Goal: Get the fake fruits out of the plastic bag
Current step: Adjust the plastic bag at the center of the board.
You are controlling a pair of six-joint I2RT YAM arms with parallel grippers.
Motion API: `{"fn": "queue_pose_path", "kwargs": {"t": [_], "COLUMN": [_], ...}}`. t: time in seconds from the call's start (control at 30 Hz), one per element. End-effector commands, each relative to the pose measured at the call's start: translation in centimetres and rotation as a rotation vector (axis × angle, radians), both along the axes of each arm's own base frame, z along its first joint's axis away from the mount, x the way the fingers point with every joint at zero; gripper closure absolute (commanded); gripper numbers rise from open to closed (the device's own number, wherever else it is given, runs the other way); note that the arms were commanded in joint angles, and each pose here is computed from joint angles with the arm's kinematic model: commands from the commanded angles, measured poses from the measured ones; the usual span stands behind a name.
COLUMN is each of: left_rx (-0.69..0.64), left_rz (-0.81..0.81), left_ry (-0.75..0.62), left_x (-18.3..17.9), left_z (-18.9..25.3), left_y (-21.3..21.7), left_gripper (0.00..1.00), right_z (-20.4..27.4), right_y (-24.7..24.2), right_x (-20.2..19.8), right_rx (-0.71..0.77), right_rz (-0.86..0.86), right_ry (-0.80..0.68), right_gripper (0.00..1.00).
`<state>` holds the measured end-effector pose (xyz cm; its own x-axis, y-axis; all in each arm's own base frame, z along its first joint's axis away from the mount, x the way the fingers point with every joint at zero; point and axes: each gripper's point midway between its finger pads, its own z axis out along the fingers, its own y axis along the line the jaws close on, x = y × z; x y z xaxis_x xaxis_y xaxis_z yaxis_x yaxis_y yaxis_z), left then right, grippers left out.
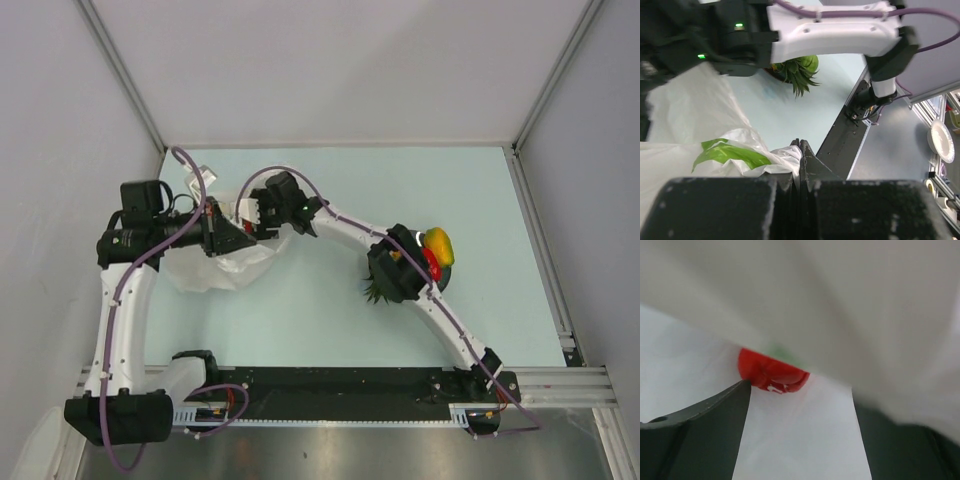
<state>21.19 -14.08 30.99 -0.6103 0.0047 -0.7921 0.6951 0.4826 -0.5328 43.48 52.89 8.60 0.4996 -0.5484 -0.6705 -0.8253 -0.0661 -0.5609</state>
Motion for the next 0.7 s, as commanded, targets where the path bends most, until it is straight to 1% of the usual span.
{"fn": "queue_pose_path", "kwargs": {"t": [0.0,0.03,0.07,0.13,0.17,0.2,0.23,0.27,0.3,0.33,0.37,0.4,0.43,0.47,0.5,0.53,0.57,0.6,0.67], "left_rx": [-0.036,-0.034,-0.037,-0.033,-0.021,-0.011,-0.002,0.006,0.036,0.060,0.097,0.177,0.220,0.258,0.331,0.360,0.385,0.421,0.459], "left_rz": [-0.054,-0.055,-0.056,-0.053,-0.044,-0.040,-0.037,-0.034,-0.024,-0.023,-0.013,0.005,0.011,0.009,0.005,0.007,0.006,0.001,-0.008], "left_ry": [-0.033,-0.033,-0.023,-0.014,-0.013,-0.015,-0.024,-0.026,-0.049,-0.064,-0.059,-0.096,-0.105,-0.116,-0.119,-0.118,-0.116,-0.152,-0.161], "left_x": [-1.4,-1.6,-1.7,-1.7,-1.5,-1.4,-1.4,-1.4,-1.3,-1.4,-2.0,-1.7,-2.0,-2.5,-2.9,-3.1,-3.3,-3.6,-3.9], "left_z": [0.4,0.3,0.0,-0.3,-0.6,-0.8,-0.8,-0.5,-0.6,-0.6,-0.7,-1.5,-2.0,-2.6,-3.8,-4.4,-5.1,-5.3,-6.1], "left_y": [-0.5,-0.5,-0.6,-0.5,-0.4,-0.3,-0.2,-0.1,0.2,0.4,0.8,1.6,2.1,2.4,3.3,3.6,4.0,4.3,4.8], "left_gripper": [1.00,1.00,1.00,1.00,1.00,1.00,1.00,1.00,1.00,1.00,1.00,1.00,1.00,1.00,1.00,1.00,1.00,1.00,1.00], "right_z": [-2.6,-1.1,-1.1,-0.7,-0.5,-0.5,-0.4,-0.8,-1.0,-0.9,-0.5,0.9,1.7,5.1,3.6,4.4,8.2,6.4,6.2], "right_y": [2.0,2.9,3.3,3.9,4.2,4.2,4.1,3.5,2.8,2.0,-0.2,-1.7,-2.8,-3.9,-5.8,-6.7,-7.5,-8.8,-9.6], "right_x": [1.7,2.0,1.3,0.4,-0.4,-0.8,-0.9,-0.2,0.1,0.5,0.3,1.3,1.0,0.5,-1.0,-1.6,-2.6,-4.0,-6.7], "right_rx": [0.023,0.068,0.095,0.130,0.148,0.150,0.145,0.121,0.119,0.127,0.121,0.183,0.176,0.188,0.143,0.161,0.219,0.183,0.165], "right_rz": [-0.011,0.006,0.038,0.084,0.109,0.112,0.100,0.028,-0.040,-0.104,-0.178,-0.266,-0.303,-0.322,-0.326,-0.330,-0.317,-0.336,-0.327], "right_ry": [0.060,0.050,0.084,0.100,0.133,0.148,0.160,0.160,0.205,0.245,0.300,0.362,0.358,0.322,0.355,0.372,0.358,0.408,0.470], "right_gripper": [0.14,0.14,0.16,0.25,0.31,0.49,0.61,0.75,0.91,0.94,0.96,0.99,1.00,1.00,1.00,1.00,1.00,1.00,1.00]}}
